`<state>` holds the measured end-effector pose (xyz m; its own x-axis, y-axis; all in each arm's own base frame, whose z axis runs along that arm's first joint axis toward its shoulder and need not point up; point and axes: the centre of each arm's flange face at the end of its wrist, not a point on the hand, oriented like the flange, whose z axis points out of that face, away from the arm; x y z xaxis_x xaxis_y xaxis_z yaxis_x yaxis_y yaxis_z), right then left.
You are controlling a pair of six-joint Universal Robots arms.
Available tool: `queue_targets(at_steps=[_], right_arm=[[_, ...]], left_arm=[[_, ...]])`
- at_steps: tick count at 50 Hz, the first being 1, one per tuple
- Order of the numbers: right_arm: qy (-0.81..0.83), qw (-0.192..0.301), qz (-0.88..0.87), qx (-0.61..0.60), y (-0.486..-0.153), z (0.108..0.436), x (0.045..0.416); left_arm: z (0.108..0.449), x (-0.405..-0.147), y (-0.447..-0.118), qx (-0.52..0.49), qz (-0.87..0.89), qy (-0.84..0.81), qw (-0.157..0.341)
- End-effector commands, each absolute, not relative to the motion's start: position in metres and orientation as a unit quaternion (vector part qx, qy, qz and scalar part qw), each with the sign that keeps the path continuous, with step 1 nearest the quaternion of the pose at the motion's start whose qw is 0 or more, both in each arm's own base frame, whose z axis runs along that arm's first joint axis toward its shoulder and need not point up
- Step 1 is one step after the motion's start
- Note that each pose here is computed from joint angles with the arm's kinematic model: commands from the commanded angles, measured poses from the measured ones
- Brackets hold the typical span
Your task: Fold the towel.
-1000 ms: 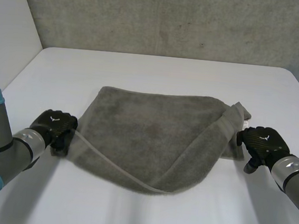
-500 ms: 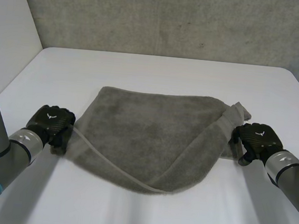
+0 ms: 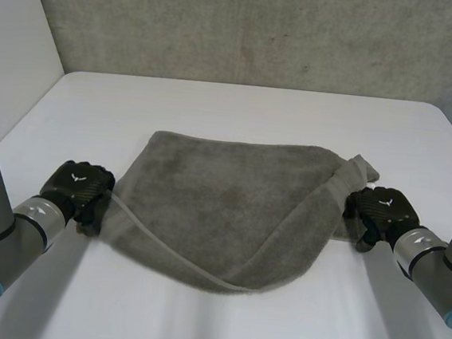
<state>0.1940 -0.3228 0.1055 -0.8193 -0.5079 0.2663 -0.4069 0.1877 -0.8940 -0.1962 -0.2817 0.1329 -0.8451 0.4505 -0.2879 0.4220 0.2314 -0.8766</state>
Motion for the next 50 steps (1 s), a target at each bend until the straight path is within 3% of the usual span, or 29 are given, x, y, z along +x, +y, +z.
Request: queue_targets(at_steps=[1,50], right_arm=[[0.768,0.041,-0.567,-0.296,-0.326,0.106,0.195],[0.757,0.036,-0.578,-0.303,-0.338,0.105,0.205]], left_arm=[[0.133,-0.196,-0.282,-0.278,0.554,-0.785,0.013],[0.132,-0.197,-0.281,-0.280,0.553,-0.784,0.014]])
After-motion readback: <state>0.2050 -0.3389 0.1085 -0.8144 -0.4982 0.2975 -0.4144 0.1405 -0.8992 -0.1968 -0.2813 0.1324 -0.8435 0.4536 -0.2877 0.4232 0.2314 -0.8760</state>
